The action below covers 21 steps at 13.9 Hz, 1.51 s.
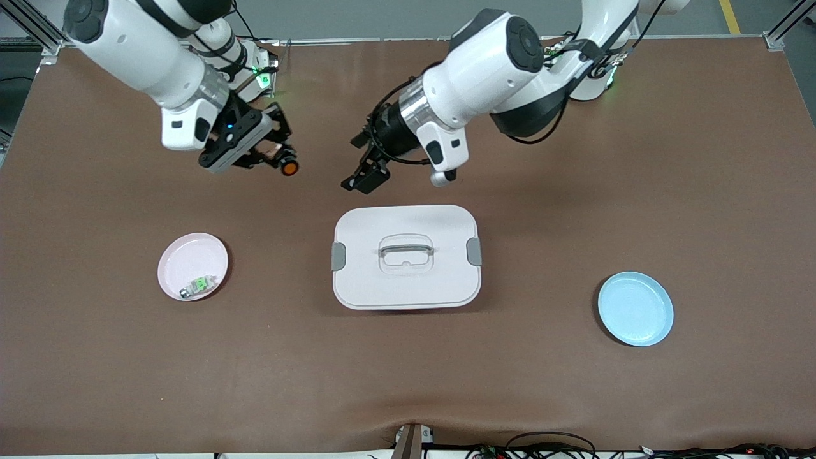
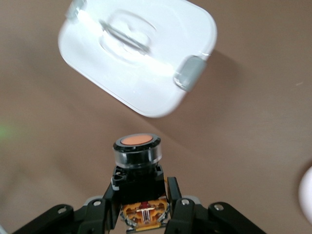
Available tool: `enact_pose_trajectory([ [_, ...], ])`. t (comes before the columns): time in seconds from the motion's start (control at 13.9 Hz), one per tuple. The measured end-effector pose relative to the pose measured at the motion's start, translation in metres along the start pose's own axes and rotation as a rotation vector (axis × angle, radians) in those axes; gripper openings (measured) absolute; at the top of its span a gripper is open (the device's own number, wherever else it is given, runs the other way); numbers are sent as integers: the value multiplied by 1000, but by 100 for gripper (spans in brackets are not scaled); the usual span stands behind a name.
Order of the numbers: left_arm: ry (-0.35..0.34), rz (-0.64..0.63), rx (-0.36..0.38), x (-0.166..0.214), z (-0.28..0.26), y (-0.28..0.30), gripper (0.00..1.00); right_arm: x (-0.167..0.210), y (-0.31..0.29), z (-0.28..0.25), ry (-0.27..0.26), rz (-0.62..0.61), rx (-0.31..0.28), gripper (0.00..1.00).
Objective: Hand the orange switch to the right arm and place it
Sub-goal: 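Open the left gripper and pull it away from the right gripper, then carry the switch over the white plate while the left arm withdraws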
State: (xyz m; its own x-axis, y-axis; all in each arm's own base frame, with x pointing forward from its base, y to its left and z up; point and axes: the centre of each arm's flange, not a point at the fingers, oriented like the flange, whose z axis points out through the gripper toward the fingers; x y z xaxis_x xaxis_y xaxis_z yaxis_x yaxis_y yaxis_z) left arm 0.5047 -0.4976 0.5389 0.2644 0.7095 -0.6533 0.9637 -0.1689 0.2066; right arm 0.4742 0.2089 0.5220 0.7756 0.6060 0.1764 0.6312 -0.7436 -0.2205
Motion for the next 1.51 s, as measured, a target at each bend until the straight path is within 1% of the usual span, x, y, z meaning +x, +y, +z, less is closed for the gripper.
enact_pose_trajectory([
  [0.07,22,66,33,10,-8,2,100,-6,15,-2,-24,-74,-42,42],
  [0.22,69,200,147,37,-26,4,100,-14,36,-5,-68,-204,-104,42],
  [0.29,83,268,198,52,-38,6,100,-17,45,-5,-87,-266,-119,42],
  [0.43,93,406,264,89,-67,15,100,-25,66,-3,-121,-359,-138,42],
  [0.58,92,503,278,130,-97,29,100,-35,92,-5,-156,-439,-157,42],
  [0.72,108,531,274,170,-126,42,100,-50,124,-3,-198,-520,-165,42],
  [0.86,193,536,277,204,-156,50,100,-63,155,6,-227,-579,-176,42],
  [1.01,281,551,297,231,-184,52,100,-78,180,27,-225,-615,-190,42],
  [1.08,306,578,317,246,-200,52,100,-86,188,40,-222,-632,-199,42],
  [1.22,304,655,365,288,-237,48,100,-101,203,62,-235,-677,-213,42],
  [1.29,304,700,400,313,-255,45,100,-106,209,71,-254,-699,-219,42],
  [1.37,332,761,460,337,-272,40,100,-109,217,79,-271,-713,-229,42],
  [1.44,364,826,539,355,-285,34,100,-111,223,87,-283,-723,-235,42],
  [1.51,376,880,608,366,-294,29,100,-112,228,94,-290,-728,-239,42],
])
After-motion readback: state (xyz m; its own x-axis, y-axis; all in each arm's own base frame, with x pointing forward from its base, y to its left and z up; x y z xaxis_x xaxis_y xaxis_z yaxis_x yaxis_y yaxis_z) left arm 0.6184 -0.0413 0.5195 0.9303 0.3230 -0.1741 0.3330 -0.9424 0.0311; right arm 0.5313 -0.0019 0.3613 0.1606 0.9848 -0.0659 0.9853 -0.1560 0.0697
